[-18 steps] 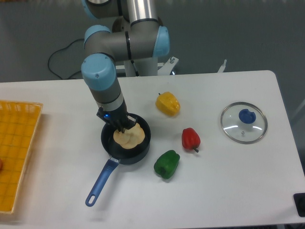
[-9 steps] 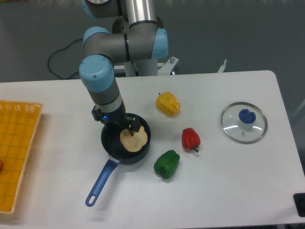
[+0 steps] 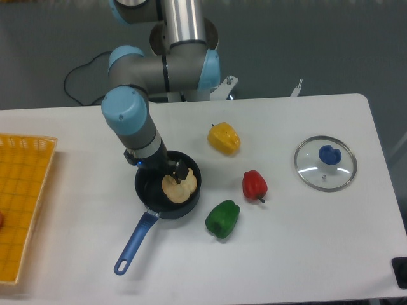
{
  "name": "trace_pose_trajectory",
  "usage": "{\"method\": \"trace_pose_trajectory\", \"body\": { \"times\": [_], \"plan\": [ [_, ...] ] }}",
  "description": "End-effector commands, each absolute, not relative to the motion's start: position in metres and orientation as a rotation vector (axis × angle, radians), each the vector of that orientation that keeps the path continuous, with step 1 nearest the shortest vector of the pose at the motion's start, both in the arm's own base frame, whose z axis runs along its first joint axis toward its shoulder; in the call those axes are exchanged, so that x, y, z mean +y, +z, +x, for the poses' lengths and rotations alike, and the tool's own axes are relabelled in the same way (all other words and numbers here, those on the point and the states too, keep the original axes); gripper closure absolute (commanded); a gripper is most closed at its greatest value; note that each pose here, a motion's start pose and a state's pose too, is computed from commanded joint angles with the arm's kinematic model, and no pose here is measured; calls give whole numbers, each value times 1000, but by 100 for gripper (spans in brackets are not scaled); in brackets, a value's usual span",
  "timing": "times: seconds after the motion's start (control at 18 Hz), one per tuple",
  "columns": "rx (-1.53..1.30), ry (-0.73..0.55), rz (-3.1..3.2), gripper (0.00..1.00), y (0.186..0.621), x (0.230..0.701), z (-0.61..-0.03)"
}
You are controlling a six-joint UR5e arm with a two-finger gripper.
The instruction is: Place the round bread in the pot
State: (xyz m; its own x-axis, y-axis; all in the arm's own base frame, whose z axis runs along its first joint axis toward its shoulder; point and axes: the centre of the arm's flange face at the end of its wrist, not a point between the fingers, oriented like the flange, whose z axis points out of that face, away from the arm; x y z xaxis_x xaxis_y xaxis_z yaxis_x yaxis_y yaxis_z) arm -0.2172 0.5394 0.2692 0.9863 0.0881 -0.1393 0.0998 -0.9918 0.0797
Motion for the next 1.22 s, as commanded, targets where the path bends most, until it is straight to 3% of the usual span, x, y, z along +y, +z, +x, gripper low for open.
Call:
{"method": "trace_pose_trajectory", "body": {
  "times": [0.28, 0.72, 1.22],
  "plan": [
    [153, -215, 3054, 0, 274, 539, -224],
    [240, -248, 3070, 0, 292, 526, -286],
    [266, -250, 3079, 0, 299, 516, -304]
  ]
}}
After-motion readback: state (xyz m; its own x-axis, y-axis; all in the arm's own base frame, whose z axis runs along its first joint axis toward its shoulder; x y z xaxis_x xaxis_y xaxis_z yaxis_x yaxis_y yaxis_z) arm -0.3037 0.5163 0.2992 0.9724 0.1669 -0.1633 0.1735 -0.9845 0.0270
